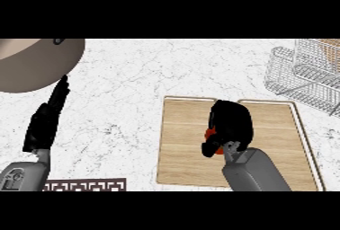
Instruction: Pick the tomato from the tray and place it in the tiered basket
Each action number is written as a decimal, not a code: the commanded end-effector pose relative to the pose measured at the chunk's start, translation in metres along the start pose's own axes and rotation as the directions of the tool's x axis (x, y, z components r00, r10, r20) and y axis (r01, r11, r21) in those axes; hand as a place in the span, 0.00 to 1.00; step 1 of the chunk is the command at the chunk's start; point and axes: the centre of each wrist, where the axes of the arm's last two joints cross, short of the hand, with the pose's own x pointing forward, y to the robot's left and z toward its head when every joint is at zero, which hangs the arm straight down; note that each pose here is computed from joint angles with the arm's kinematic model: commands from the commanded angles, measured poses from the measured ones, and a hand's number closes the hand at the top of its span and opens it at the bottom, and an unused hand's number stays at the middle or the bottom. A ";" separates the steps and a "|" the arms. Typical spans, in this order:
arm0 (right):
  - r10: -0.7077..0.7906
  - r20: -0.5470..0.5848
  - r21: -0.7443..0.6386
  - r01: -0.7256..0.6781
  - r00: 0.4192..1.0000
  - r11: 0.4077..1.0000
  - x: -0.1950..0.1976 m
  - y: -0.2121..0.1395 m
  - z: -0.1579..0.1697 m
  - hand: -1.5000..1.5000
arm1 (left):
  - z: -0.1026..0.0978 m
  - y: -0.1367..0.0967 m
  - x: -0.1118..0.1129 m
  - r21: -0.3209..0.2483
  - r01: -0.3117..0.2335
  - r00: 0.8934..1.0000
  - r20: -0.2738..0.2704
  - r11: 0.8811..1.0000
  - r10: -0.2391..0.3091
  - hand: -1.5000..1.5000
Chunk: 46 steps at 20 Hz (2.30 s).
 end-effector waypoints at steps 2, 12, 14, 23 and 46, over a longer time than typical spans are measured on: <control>-0.360 -0.128 -0.104 0.348 0.924 0.932 0.010 -0.034 -0.036 1.00 | -0.005 -0.018 0.013 -0.047 -0.012 0.999 0.029 0.999 0.013 0.50; -0.504 0.083 -0.590 0.450 0.859 0.670 0.054 -0.149 -0.040 1.00 | -0.016 0.000 0.003 -0.008 -0.002 1.000 -0.009 1.000 0.002 0.50; -0.491 0.059 -0.618 0.418 0.869 0.666 0.055 -0.154 -0.037 1.00 | 0.004 -0.007 0.003 0.006 0.000 1.000 -0.004 1.000 0.000 0.50; -0.385 -0.056 -0.656 0.257 0.921 0.710 0.021 -0.238 -0.057 1.00 | -0.006 -0.008 -0.011 -0.002 -0.010 1.000 -0.026 1.000 0.010 0.50; -0.083 -0.371 -0.628 -0.184 0.925 0.756 -0.133 -0.259 -0.132 1.00 | -0.003 0.002 -0.009 -0.006 -0.001 1.000 -0.013 1.000 0.001 0.50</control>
